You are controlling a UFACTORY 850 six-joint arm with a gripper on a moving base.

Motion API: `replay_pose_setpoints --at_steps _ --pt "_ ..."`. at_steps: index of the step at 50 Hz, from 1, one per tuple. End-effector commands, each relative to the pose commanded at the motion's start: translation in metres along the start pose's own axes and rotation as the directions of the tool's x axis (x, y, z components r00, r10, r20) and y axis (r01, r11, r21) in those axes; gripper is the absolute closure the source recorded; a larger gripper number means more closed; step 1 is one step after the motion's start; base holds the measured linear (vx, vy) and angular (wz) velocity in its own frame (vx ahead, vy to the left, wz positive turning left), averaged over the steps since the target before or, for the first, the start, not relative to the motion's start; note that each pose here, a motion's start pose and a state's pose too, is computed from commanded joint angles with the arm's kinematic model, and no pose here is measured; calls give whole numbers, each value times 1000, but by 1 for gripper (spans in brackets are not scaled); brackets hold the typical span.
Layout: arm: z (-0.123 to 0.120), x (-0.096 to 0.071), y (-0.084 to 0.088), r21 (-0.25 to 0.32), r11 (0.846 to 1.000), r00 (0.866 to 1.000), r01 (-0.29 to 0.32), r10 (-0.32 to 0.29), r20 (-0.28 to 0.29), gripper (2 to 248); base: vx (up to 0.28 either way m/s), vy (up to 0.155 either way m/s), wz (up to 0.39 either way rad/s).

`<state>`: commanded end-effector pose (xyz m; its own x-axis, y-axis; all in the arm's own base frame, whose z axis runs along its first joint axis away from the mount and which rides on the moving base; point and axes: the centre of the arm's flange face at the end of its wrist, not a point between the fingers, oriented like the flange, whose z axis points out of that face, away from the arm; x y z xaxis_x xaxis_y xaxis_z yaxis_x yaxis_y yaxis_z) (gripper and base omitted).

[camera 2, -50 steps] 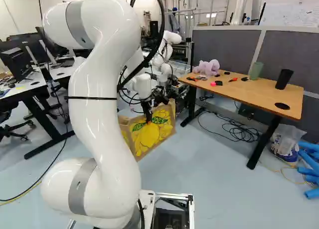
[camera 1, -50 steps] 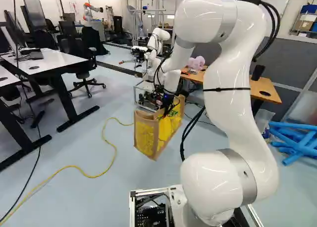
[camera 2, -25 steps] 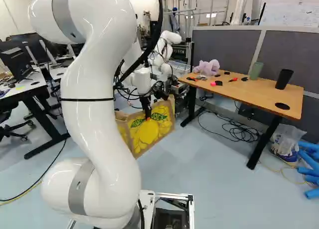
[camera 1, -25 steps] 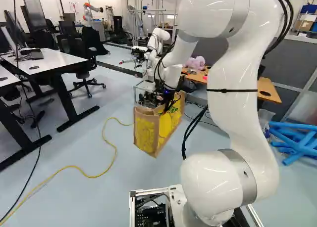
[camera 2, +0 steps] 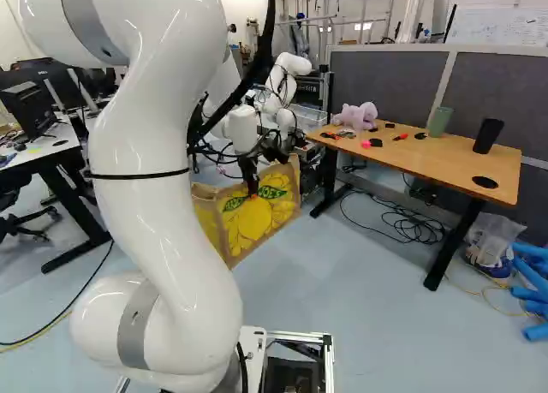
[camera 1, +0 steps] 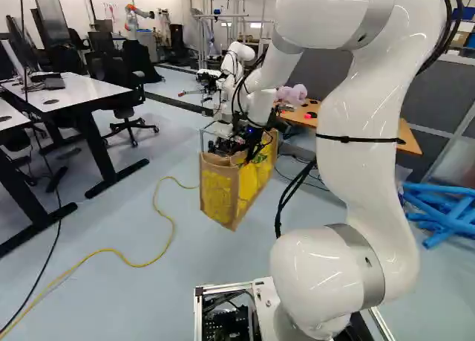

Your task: Pick up the bag on the ground and place it on the table

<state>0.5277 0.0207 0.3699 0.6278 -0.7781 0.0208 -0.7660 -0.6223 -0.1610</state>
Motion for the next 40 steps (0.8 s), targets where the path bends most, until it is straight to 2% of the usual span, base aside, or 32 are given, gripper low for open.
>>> replay_pose_setpoints --at_steps 40 --pt "-59 -8 2 11 1000 1000 17 -17 7 228 0 0 0"
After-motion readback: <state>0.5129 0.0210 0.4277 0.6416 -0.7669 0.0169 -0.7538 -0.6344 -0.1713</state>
